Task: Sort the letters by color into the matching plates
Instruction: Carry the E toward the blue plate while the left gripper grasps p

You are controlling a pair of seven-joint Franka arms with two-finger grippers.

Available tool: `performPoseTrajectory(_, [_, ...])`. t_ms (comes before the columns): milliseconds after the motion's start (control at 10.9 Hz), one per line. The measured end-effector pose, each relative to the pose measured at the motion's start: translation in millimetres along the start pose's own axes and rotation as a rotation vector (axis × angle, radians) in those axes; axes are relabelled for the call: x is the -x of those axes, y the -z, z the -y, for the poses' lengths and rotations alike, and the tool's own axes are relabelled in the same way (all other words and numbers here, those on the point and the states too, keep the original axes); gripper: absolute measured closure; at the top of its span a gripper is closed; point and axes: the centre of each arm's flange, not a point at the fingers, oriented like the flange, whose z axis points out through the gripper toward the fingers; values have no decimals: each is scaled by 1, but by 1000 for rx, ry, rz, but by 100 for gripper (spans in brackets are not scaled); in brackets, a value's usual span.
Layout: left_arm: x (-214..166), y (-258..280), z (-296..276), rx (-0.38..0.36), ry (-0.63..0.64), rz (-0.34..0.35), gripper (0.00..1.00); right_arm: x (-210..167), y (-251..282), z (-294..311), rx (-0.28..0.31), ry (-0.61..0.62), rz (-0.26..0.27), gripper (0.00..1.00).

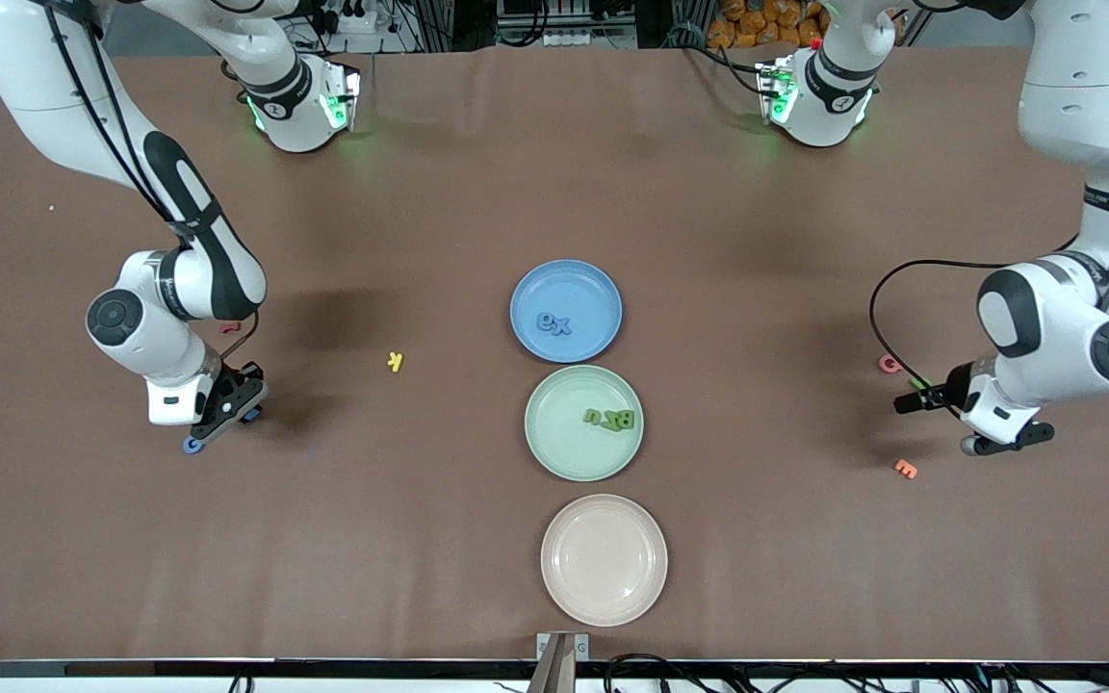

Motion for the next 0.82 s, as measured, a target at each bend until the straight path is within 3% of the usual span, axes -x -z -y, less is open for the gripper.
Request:
performPoseTrajectory(92, [10,-10,3,-3,15,1,8,0,0,0,0,0,0,72])
performPoseTrajectory(367, [23,-22,31,-24,128,24,24,0,0,0,0,-4,0,72])
performPoseTrajectory(825, [25,-18,41,-32,173,19,33,-9,2,13,-39,-165,27,72])
